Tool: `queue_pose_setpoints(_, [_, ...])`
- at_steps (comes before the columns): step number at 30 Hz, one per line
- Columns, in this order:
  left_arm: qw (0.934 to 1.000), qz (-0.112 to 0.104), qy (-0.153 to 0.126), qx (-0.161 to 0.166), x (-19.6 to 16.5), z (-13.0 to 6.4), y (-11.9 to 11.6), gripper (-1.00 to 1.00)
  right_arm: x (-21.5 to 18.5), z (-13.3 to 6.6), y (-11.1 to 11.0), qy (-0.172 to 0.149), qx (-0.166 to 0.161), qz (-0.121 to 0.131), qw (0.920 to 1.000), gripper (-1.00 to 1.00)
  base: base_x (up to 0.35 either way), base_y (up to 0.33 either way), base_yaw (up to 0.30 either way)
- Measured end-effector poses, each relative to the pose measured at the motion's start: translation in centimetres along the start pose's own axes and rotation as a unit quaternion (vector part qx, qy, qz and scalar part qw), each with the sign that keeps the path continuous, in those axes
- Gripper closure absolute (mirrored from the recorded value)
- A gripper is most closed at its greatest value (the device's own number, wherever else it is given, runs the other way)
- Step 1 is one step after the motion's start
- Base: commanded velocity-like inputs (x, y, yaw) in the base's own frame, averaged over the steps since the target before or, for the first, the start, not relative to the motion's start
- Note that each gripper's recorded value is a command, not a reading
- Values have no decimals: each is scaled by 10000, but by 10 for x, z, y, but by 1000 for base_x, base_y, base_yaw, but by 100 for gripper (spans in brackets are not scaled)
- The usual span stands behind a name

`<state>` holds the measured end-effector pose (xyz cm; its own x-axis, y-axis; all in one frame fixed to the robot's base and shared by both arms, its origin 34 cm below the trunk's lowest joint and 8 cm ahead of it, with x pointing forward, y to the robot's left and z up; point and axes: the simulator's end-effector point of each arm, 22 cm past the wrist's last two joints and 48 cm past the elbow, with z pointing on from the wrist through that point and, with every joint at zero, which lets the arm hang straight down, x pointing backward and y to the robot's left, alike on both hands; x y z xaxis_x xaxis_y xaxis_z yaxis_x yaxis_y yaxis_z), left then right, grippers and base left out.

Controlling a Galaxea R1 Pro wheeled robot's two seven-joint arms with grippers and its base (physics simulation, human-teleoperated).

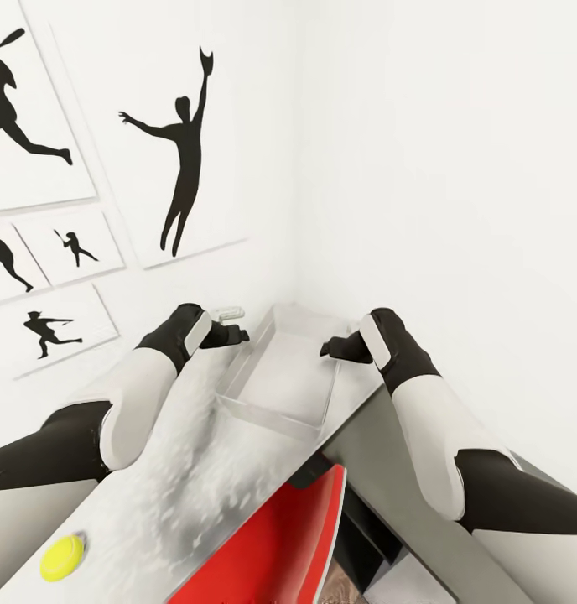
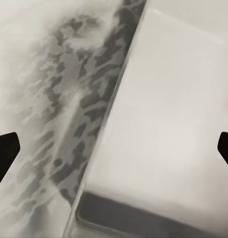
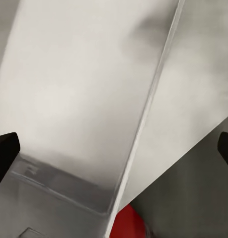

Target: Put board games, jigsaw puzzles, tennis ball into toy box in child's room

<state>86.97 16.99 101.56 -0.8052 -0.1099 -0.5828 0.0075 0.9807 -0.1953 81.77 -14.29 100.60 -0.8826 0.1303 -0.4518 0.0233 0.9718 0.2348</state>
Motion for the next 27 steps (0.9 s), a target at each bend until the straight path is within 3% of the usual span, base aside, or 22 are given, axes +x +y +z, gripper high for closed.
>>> queue_pose_setpoints(27, [9999,17,99,24,25,34,-2,-100,16,27,-7,230,3,60,9997,-100,0,0,0])
